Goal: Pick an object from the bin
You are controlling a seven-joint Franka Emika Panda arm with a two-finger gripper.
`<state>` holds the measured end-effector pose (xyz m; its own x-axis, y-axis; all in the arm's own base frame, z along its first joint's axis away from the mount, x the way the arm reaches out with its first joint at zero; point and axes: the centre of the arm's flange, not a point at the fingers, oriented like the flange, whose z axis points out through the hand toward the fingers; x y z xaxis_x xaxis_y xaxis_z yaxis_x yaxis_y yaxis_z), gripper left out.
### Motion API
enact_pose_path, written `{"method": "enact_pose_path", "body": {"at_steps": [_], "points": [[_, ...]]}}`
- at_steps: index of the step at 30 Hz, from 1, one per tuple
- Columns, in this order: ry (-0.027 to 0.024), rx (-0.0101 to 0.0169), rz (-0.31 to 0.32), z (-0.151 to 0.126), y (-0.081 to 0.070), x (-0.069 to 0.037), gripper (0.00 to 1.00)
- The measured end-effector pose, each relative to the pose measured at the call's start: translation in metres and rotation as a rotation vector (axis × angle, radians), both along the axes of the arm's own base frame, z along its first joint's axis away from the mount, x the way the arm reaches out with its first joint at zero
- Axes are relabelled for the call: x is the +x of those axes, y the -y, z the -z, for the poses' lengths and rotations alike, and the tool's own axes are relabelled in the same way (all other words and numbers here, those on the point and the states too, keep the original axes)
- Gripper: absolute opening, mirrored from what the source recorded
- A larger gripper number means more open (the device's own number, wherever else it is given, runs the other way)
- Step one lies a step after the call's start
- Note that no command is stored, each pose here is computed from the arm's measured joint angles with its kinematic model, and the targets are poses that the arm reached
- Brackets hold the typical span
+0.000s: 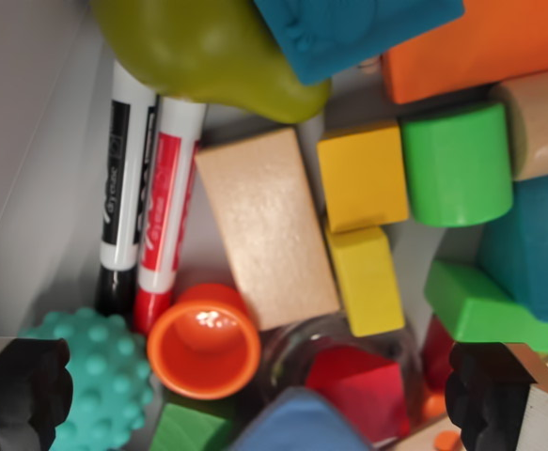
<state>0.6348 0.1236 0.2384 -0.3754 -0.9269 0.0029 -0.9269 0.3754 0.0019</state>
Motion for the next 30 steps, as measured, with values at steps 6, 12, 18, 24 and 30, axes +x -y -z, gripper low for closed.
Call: {"method": "enact_pose_path", "body": {"at_steps": [6,12,18,24,30], "points": [[-0.0037,0.0001,0.074,0.017,-0.008,0.003,1.00],[-0.0028,-0.0010,0.082,0.042,-0.008,0.003,1.00],[-0.0045,-0.0024,0.082,0.067,-0.007,0.003,1.00],[-0.0031,-0.0025,0.083,0.088,-0.008,0.003,1.00],[0.0123,0.0022,0.083,0.088,-0.009,0.008,1.00]]}}
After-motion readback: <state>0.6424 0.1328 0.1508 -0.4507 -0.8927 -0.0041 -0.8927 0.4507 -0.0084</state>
